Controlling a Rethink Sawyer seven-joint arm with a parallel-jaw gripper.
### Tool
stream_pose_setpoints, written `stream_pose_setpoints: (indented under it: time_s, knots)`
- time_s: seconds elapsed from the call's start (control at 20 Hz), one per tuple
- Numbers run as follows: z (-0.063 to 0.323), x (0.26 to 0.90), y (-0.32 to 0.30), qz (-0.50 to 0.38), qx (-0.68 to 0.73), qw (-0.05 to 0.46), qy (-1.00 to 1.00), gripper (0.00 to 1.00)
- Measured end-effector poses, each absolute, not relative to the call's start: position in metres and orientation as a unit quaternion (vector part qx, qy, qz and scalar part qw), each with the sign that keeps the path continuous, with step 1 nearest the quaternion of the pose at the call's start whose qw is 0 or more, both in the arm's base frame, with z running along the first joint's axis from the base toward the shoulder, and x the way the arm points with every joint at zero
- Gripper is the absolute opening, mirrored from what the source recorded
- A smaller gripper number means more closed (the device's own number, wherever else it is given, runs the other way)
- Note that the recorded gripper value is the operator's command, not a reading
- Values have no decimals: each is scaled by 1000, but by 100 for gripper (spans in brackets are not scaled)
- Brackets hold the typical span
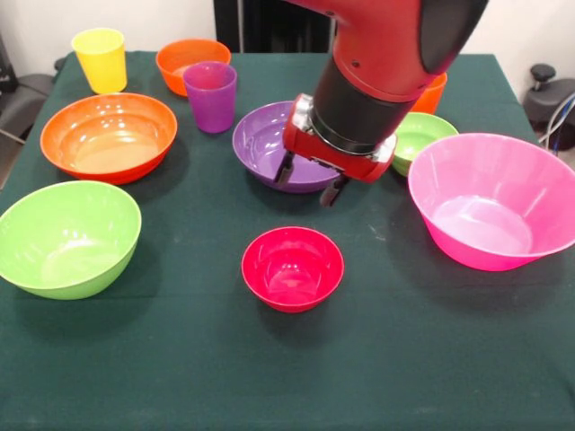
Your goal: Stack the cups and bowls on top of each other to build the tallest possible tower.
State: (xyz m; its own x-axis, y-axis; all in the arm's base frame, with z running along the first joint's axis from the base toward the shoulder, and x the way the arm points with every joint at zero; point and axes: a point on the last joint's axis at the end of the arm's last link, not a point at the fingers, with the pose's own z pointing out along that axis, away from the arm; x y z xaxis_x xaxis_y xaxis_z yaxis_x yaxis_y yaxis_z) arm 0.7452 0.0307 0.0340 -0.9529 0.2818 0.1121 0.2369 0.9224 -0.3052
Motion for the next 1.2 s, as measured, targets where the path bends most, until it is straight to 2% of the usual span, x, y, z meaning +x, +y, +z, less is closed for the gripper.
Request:
stream_pose_setpoints:
  time_s: [0.45,0.65,1.2]
  knots:
    - [37,746,16,145,-143,78,-976,100]
    - [59,740,15,142,-151,84,-975,100]
    - [150,704,28,126,-171,87,-973,100]
